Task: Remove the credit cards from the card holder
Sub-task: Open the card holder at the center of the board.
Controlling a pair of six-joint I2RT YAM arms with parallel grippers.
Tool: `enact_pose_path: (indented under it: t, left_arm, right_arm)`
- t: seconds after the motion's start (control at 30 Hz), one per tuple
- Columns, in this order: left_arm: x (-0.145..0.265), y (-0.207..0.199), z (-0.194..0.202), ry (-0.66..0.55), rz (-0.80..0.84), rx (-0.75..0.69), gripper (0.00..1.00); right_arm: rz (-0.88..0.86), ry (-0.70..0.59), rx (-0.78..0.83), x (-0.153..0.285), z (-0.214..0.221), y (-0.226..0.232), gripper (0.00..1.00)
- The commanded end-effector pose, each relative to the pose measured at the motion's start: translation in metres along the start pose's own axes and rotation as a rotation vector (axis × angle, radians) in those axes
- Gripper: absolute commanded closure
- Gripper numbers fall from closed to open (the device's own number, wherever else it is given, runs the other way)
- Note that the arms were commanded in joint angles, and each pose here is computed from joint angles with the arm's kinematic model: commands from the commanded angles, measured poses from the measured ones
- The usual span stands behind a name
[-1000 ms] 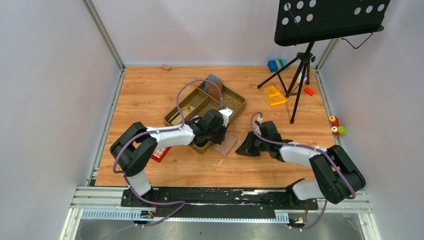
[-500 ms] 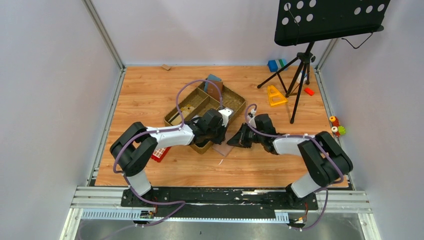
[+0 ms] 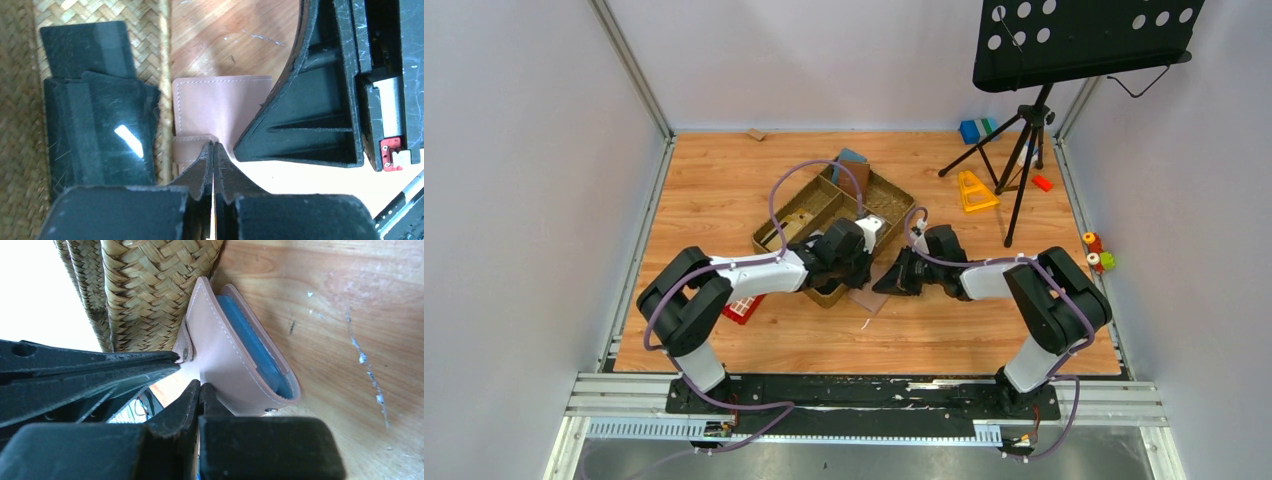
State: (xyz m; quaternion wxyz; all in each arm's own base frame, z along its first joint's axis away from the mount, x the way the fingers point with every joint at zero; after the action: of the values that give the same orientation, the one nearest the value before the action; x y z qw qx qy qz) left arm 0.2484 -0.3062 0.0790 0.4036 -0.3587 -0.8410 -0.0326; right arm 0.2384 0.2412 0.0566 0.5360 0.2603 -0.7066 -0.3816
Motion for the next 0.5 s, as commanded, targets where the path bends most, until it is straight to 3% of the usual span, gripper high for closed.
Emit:
enact_pose_path:
  t: [0.0, 0.23, 0.33, 0.47]
  left_arm:
    - [0.020, 0.023, -0.015, -0.080, -0.093, 0.057, 1.00]
    - [0.019, 0.038, -0.012, -0.061, -0.158, 0.085, 1.00]
    - [0.020, 0.021, -0.015, -0.075, -0.024, 0.040, 0.99]
    - [0.022, 0.002, -0.018, -0.106, 0.052, -0.044, 0.64]
  right_arm:
    - [0.179, 0.000, 0.016, -0.002, 0.007, -0.037, 1.00]
    - [0.212, -0.006, 0.067, 0.004, 0.004, -0.036, 1.00]
    - [0.207, -0.006, 0.106, 0.007, 0.000, -0.029, 1.00]
    - [0.177, 0.006, 0.129, 0.008, -0.001, -0.020, 1.00]
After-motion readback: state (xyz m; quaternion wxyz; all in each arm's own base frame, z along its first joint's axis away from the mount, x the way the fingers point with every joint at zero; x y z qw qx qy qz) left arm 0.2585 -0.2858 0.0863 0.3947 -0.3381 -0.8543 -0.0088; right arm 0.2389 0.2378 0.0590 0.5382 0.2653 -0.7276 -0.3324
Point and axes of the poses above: each gripper's point midway between its finger pads, its own x axis back along the fingers, its own y axis along the line the jaws close on, z = x × y, the point moved 4 cm from there along x, back along the fingers, and after that the axes turned 1 degree about -x, right-handed, at the moved point
